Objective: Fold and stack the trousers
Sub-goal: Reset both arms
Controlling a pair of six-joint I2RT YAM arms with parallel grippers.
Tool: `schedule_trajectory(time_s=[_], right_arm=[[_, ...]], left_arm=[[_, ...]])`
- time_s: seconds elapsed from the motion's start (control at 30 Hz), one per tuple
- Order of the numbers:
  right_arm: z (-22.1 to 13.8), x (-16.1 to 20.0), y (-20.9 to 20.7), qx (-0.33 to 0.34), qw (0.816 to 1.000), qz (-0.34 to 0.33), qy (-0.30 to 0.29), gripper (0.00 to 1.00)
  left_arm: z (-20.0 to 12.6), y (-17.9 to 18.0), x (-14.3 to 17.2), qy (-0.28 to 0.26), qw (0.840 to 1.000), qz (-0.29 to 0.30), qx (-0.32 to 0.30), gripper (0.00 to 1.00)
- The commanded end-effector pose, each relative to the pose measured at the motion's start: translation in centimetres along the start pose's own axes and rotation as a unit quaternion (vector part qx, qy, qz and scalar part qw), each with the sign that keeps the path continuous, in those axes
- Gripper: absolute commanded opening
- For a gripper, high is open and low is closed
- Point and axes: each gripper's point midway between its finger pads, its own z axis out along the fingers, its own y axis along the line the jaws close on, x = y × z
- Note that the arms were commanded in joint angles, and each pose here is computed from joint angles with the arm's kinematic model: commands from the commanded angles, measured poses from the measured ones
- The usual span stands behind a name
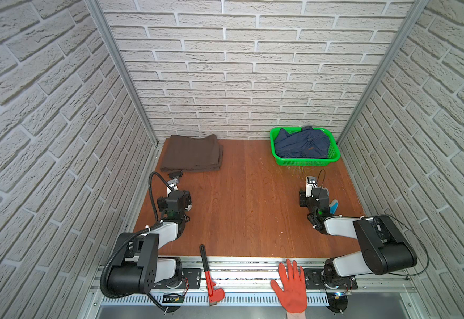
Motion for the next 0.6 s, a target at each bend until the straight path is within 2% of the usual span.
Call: schedule_trajectory(time_s=[0.0,0.07,0.2,0.43,0.57], right_arm=[[0.04,-2.97,0.89,-0.042,0.998,0.006,-0.05,0.56],[0.3,-2.99,0.85,-0.044,0.998,0.009,-0.045,0.56],[0.29,-3.03,0.81,-0.045,0.998,0.01,-0.044,0.65],[0.28,-3.04,0.79,-0.045,0.998,0.01,-0.045,0.98],[0.28,-3.0,0.77,-0.044,0.998,0.01,-0.044,1.0]], left_arm=[[0.96,-1.81,-4.1,-0.051,0.998,0.013,0.04,0.98],[1.3,-2.09,-4.21,-0.049,0.997,0.028,0.043,0.98],[1.5,-1.92,-4.38,-0.055,0.997,0.027,0.046,0.98],[0.7,-1.35,-4.03,-0.056,0.997,-0.002,0.046,0.98],[1.31,-1.52,-4.58,-0.075,0.996,0.024,0.041,0.98]])
